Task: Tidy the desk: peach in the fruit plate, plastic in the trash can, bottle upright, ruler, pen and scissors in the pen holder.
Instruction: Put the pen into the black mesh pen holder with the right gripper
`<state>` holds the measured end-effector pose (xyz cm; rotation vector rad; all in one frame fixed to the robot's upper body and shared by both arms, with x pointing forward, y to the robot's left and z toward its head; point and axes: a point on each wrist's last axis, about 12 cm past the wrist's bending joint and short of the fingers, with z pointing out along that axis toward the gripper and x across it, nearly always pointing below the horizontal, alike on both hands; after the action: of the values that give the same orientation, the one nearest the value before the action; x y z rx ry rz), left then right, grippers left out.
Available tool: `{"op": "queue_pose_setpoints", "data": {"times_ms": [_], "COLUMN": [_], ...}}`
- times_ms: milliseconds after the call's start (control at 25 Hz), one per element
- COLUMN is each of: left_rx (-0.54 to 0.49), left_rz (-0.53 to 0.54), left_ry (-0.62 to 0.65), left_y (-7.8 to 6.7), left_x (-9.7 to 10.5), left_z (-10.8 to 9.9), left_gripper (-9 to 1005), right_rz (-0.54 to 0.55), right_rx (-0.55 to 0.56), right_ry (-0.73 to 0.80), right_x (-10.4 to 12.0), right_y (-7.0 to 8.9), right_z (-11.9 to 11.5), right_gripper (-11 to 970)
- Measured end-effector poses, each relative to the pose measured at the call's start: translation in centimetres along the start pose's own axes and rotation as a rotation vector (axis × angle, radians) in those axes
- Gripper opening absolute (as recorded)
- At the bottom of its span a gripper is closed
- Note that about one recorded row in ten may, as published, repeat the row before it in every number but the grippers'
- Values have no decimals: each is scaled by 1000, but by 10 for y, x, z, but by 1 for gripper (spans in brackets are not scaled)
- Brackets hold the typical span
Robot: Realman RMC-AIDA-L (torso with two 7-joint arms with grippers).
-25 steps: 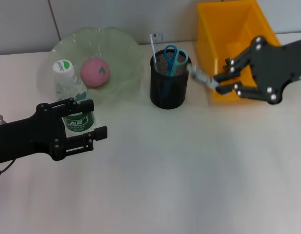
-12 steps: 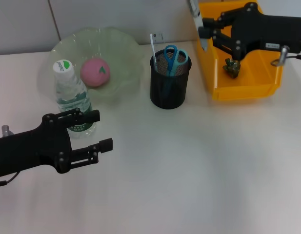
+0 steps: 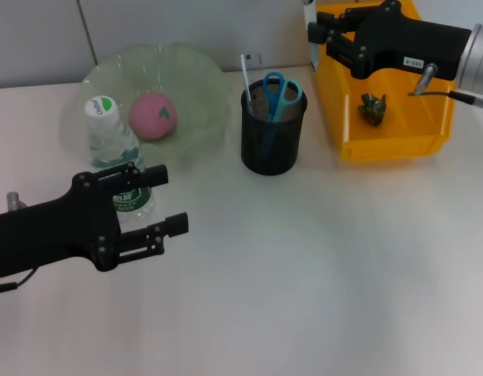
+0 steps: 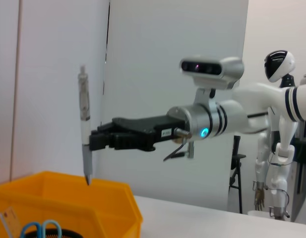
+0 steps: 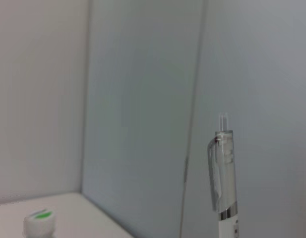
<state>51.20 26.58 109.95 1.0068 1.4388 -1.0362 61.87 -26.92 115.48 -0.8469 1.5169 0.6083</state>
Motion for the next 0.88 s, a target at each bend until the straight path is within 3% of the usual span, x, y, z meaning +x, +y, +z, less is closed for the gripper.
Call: {"op": "queue_pose_setpoints", "data": {"times_ms": [480, 680, 880], "left_rx": [-7, -38, -90], "left_rz": [94, 104, 69], "left_ry": [-3, 5, -65], "left_y": [12, 16, 17], "left_x": [-6, -2, -3], "left_z": [15, 18, 14], "left_gripper": [725, 725, 725], "right_rz": [129, 156, 176], "right_rx": [64, 37, 1], "right_ry": [-52, -72, -61], "right_x": [18, 17, 17], "right_y": [4, 5, 11], "right_z": [5, 1, 8], "right_gripper": [124, 127, 129]}}
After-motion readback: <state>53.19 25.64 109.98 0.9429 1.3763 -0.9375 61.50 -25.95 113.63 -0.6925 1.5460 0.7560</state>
